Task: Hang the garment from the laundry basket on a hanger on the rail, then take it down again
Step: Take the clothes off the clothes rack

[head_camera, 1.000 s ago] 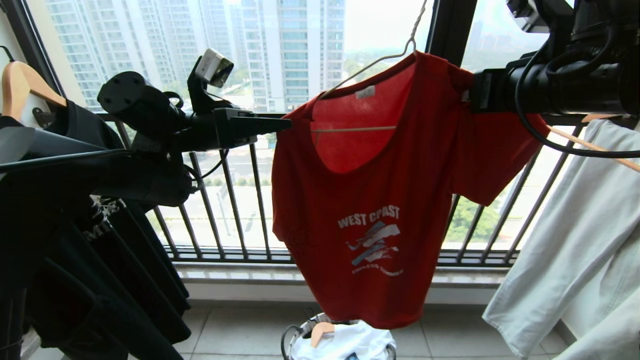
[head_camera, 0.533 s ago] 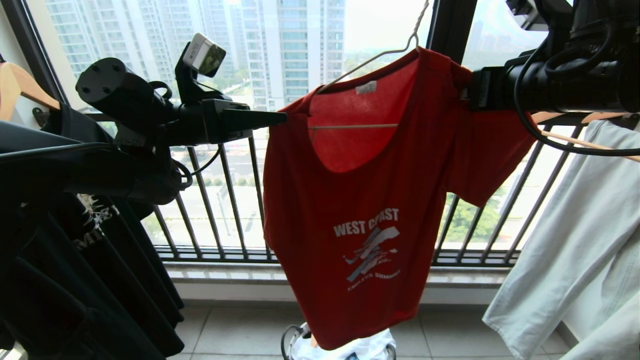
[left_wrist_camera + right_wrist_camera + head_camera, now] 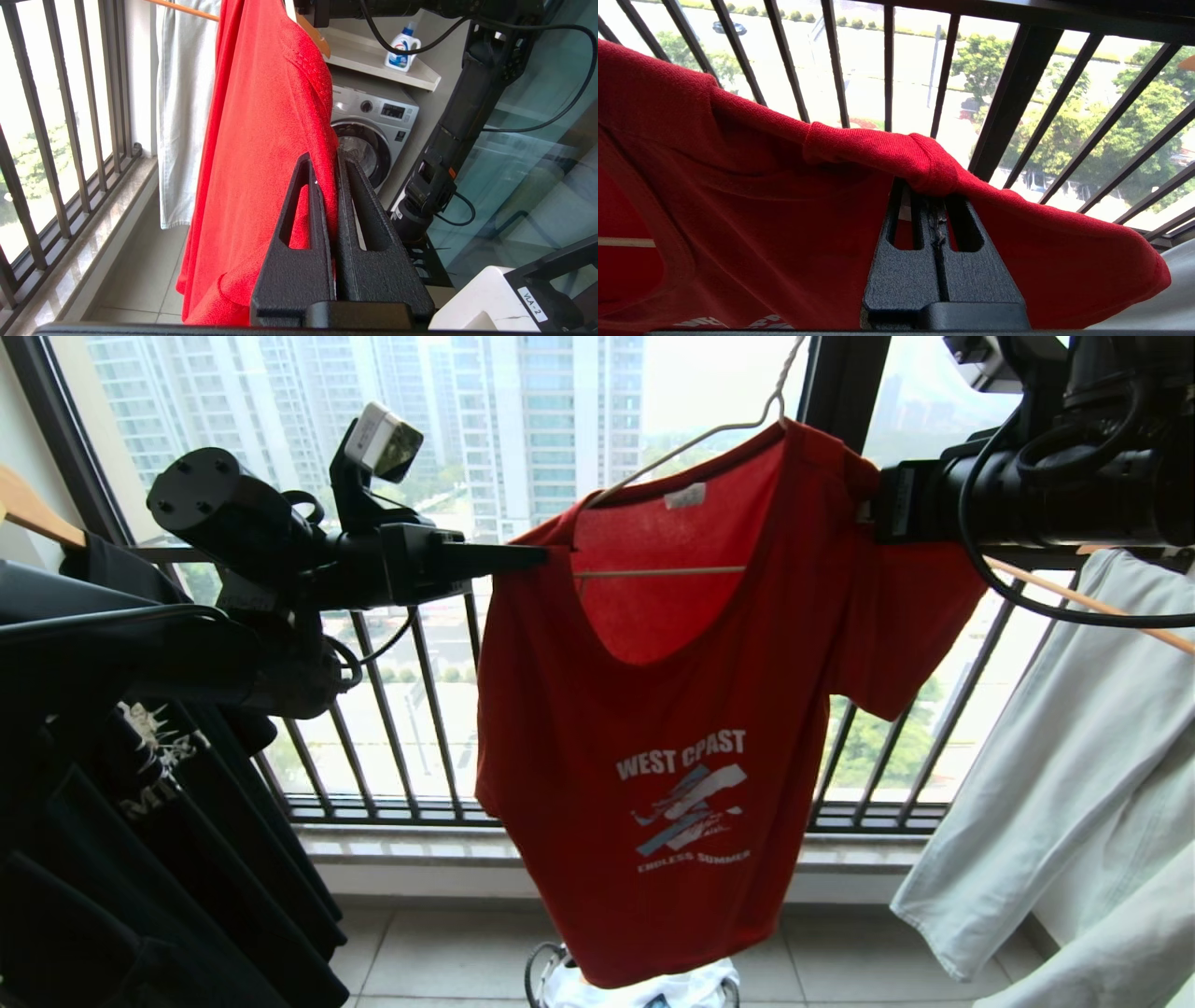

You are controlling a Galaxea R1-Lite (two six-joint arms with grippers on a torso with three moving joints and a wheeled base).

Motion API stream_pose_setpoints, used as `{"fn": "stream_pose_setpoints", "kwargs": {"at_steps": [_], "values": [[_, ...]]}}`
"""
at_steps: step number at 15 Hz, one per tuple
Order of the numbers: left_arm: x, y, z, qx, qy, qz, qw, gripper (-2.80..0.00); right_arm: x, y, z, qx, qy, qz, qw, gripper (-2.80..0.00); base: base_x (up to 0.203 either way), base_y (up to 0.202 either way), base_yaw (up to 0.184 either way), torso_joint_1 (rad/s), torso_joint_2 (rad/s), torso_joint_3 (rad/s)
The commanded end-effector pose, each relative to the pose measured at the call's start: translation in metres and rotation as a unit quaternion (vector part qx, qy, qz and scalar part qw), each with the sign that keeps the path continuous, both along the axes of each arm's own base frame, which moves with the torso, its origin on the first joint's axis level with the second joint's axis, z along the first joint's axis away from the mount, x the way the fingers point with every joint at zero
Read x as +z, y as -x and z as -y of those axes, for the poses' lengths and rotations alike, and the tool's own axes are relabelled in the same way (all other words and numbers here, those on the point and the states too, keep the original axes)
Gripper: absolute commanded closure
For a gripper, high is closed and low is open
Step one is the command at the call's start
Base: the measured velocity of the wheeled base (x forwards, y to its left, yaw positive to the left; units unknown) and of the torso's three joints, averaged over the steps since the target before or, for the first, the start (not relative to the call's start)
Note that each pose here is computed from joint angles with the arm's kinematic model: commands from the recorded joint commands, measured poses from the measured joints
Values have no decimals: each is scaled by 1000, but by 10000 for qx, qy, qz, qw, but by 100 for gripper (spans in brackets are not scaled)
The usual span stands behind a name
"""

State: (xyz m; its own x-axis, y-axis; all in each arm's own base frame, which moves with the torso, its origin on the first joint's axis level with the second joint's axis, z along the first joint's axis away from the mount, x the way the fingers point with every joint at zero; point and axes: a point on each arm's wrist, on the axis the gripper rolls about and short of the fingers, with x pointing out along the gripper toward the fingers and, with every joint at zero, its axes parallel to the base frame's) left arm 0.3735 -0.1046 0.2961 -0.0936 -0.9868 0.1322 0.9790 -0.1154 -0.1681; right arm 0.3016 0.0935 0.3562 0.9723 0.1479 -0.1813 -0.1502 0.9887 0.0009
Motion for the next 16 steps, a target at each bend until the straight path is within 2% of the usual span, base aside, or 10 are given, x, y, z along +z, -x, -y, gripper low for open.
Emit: {"fn": "stream_pose_setpoints", "kwargs": {"at_steps": [1,4,13,16], "values": [[-2,-1,0,-19,-16,31,10000,0,0,0,1,-18,-4,-13,10000,0,0,0,0,0,0,0],[-5,-3,-1,111,171,245,9995,0,0,-2,12,-204,-2,-22,9998,0,0,0,0,0,0,0],[-2,-3,-4,218,267,211,9992,0,3,-6,65,-685,-89,4,9976,0,0,0,0,0,0,0],[0,-2,-5,294,359,200,9987,0,-4,-7,72,-748,-84,-117,9971,0,0,0,0,0,0,0]]}}
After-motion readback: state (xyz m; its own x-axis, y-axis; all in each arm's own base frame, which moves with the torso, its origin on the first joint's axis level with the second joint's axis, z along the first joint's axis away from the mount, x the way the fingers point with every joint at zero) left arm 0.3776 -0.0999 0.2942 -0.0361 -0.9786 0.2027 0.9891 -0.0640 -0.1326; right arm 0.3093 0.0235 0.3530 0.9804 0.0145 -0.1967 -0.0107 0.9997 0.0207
